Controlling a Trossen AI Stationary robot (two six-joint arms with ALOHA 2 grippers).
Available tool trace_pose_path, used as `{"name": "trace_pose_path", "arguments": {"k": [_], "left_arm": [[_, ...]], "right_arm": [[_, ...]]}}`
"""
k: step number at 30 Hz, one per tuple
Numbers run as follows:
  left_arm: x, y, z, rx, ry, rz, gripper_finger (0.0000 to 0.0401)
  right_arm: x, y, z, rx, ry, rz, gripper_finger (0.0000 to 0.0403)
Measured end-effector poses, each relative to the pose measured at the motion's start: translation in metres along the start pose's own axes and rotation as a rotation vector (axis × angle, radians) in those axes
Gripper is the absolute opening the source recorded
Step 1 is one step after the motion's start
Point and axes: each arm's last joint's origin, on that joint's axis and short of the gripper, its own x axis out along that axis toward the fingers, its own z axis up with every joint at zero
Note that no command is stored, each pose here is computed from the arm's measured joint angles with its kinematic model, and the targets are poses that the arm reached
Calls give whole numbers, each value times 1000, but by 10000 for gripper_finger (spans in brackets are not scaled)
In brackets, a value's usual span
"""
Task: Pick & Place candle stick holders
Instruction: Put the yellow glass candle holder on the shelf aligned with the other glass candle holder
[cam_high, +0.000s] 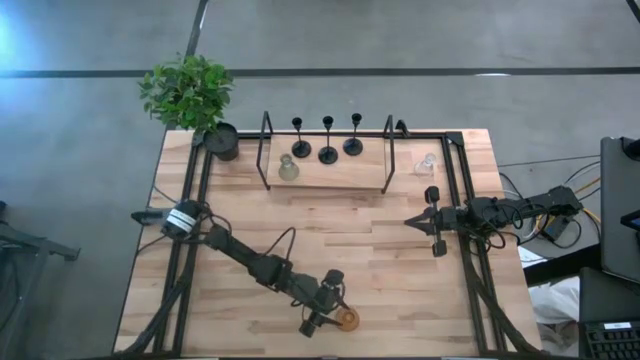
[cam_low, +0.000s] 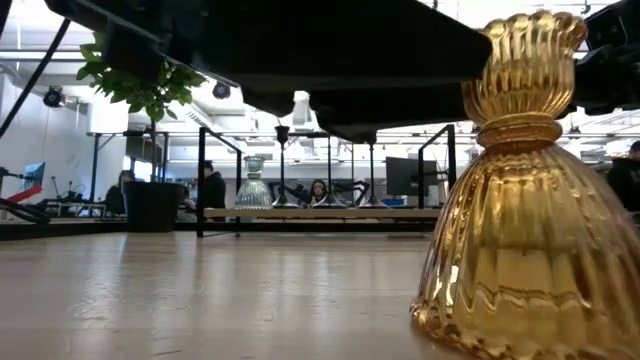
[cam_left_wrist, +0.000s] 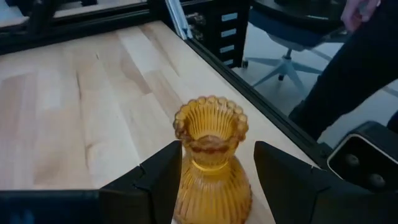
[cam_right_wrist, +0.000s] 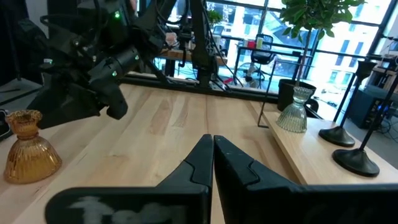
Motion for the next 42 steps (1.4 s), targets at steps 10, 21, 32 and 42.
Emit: {"name": "trace_pose_path", "arguments": {"k": [10,21,32,42], "left_arm": [[10,8,-2,1,-5,-16,206],[39,12,2,-16,-25,-151,190],[39,12,2,-18,-22,-138,138],[38,17,3,-48,-21,-49,138]], "right_arm": [[0,0,0,0,0,0,8],[0,0,0,0,0,0,8],[0,0,0,0,0,0,8],[0,0,0,0,0,0,8]]}}
